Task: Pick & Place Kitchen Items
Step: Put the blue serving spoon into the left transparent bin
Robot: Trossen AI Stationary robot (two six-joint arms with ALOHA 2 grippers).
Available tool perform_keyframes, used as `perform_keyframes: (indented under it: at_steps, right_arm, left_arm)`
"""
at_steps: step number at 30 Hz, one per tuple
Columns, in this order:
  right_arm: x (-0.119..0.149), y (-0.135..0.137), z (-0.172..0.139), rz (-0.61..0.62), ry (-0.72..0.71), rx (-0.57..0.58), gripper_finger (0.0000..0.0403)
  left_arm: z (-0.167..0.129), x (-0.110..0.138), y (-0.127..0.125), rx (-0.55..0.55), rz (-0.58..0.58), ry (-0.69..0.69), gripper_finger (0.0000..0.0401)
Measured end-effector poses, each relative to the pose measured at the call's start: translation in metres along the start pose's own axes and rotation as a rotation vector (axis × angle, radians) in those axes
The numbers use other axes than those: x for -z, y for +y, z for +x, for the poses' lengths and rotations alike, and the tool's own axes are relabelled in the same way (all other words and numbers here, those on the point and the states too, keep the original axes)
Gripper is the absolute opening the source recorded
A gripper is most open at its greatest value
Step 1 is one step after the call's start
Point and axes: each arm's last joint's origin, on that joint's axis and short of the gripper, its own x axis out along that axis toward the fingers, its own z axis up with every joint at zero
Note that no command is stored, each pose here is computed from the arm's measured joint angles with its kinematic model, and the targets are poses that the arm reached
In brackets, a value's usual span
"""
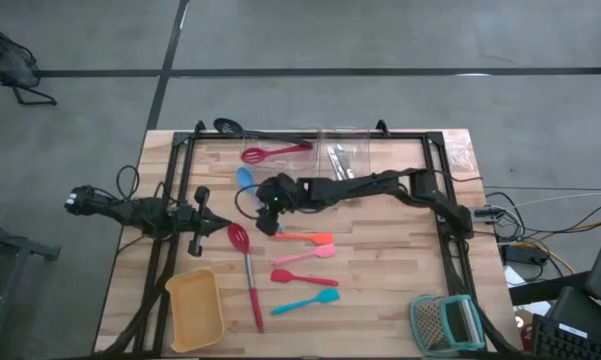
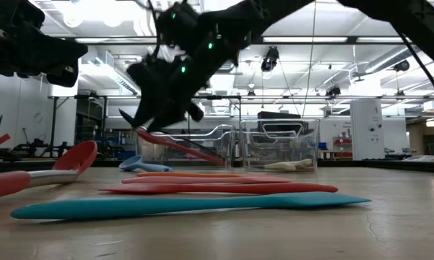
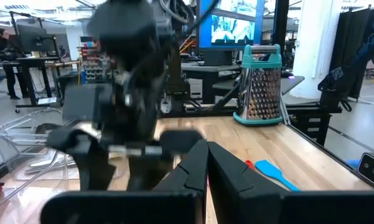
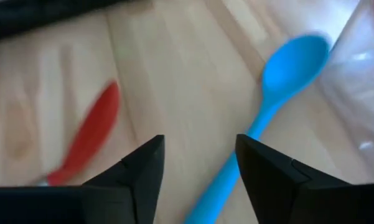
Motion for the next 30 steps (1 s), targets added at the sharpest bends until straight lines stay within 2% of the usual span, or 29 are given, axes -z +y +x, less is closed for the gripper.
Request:
perform_keyframes:
  at_steps: [10, 15, 22, 30]
  right_arm:
    - [0.017, -0.008, 0.019, 0.033, 0.03, 0.138, 0.0216]
    - [0.019, -0.005, 0.021, 0.029, 0.03, 0.14, 0.0208]
    - [0.039, 0.002, 0.036, 0.009, 0.074, 0.144, 0.0195]
    - [0.041, 0.0, 0.037, 0.0, 0.063, 0.213, 0.0194]
  left_arm:
    - [0.0, 0.0, 0.0, 0.0, 0.0, 0.0, 0.0012]
    - [0.0, 0.0, 0.0, 0.0, 0.0, 0.0, 0.0012]
    - [0.0, 0.0, 0.0, 0.0, 0.0, 0.0, 0.0012]
    - [0.0, 0.0, 0.0, 0.0, 0.0, 0.0, 0.0012]
